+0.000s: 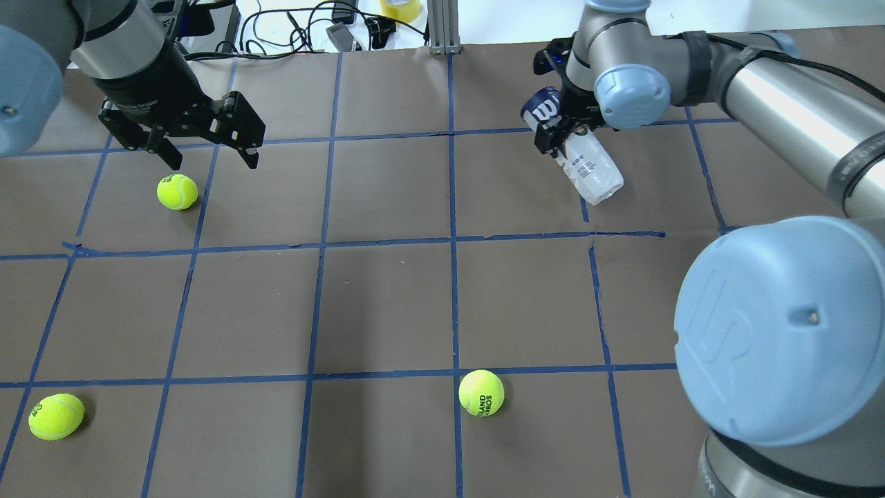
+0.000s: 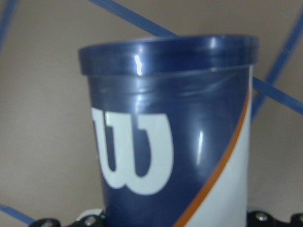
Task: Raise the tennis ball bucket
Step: 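Carry the can with the right gripper toward the left arm, tipping it sideways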
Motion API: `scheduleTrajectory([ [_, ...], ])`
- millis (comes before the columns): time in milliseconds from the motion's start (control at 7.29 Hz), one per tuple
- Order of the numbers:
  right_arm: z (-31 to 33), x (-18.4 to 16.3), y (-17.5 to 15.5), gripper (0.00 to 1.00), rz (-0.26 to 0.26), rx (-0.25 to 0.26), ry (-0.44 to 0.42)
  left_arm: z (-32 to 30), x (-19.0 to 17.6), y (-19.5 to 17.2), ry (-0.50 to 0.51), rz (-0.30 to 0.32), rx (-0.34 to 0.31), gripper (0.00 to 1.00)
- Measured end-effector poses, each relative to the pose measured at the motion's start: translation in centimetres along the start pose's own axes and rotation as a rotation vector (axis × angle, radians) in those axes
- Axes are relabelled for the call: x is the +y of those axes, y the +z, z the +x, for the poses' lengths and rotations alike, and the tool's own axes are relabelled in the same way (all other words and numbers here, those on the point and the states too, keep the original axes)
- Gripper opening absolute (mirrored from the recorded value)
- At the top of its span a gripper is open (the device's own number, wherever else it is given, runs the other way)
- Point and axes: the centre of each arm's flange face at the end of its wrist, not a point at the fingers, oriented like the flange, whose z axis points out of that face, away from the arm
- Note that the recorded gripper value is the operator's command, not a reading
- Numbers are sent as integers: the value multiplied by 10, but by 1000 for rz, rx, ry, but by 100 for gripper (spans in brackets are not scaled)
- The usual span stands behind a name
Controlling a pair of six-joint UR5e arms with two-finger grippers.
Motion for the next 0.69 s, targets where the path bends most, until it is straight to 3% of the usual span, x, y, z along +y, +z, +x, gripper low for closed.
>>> scheduleTrajectory([
  [411,-130,-38,-4,64,29,21,-396,-14,-7,5,-25,-1,4,100],
  [685,-216,-53,15,71,72,53,-609,-37,-14,6,-58,6,8,100],
])
